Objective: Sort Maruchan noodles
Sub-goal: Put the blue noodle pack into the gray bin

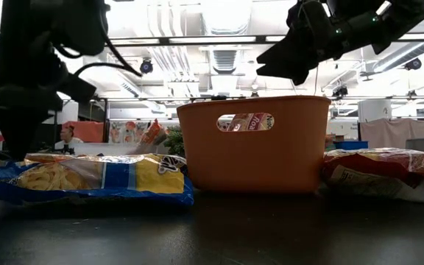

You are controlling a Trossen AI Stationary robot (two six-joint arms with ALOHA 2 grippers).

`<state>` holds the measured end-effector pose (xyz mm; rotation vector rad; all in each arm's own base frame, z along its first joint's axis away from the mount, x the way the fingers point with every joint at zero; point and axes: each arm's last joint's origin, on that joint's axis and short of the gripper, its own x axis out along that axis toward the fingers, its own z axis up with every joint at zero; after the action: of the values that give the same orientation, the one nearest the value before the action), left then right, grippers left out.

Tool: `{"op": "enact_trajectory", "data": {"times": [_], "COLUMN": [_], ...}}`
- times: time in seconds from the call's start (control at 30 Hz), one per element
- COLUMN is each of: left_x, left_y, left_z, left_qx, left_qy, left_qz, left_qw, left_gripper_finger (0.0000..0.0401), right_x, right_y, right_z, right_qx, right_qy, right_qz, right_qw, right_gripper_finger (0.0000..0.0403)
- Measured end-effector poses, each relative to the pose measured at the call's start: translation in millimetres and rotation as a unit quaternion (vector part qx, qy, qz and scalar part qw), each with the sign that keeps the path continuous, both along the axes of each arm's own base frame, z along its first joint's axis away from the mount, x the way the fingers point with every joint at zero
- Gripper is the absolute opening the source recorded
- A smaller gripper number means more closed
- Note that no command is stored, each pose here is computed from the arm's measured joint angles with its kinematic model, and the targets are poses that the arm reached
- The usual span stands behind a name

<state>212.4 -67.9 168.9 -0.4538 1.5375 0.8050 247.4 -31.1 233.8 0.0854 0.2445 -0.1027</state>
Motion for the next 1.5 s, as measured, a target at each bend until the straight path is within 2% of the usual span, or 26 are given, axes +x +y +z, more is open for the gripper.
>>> {"op": "enact_trajectory", "data": {"times": [0.2,0.43,0.57,0.67,0.73,0.8,0.9,0.97,1.07,1.2,1.33,1.5], "left_x": [2,6,7,8,12,19,35,42,45,44,35,14], "left_y": [-1,-5,-6,-6,-6,-7,-11,-13,-12,-12,-14,-21], "left_z": [-8,-17,-21,-21,-21,-19,-14,-9,-5,0,10,30], "left_qx": [0.007,0.001,0.000,0.003,0.014,0.032,0.054,0.072,0.114,0.134,0.129,0.119], "left_qy": [0.015,0.000,-0.004,-0.007,-0.028,-0.071,-0.135,-0.146,-0.125,-0.087,-0.042,-0.065], "left_qz": [-0.002,-0.013,-0.022,-0.036,-0.072,-0.126,-0.243,-0.308,-0.375,-0.431,-0.452,-0.464], "left_qw": [1.000,1.000,1.000,0.999,0.997,0.989,0.959,0.937,0.911,0.888,0.882,0.876], "left_gripper_finger": [0.0158,0.0137,0.0102,0.0053,0.0017,0.0011,0.0032,0.0046,0.0064,0.0087,0.0105,0.0108], "right_x": [0,0,0,0,0,0,0,0,0,0,2,8], "right_y": [0,0,0,0,0,0,0,0,0,0,-2,-3], "right_z": [0,0,0,0,0,0,0,0,0,1,6,13], "right_qx": [0.005,0.006,0.006,0.006,0.006,0.006,0.008,0.013,0.019,0.026,0.059,0.083], "right_qy": [0.000,0.000,0.000,0.000,0.000,0.000,0.000,-0.001,-0.001,-0.004,-0.014,-0.022], "right_qz": [-0.001,-0.001,-0.002,-0.002,-0.002,-0.002,-0.002,-0.003,-0.005,-0.007,-0.023,-0.031], "right_qw": [1.000,1.000,1.000,1.000,1.000,1.000,1.000,1.000,1.000,1.000,0.998,0.996], "right_gripper_finger": [0.0215,0.0215,0.0215,0.0215,0.0215,0.0215,0.0215,0.0215,0.0215,0.0215,0.0215,0.0215]}}
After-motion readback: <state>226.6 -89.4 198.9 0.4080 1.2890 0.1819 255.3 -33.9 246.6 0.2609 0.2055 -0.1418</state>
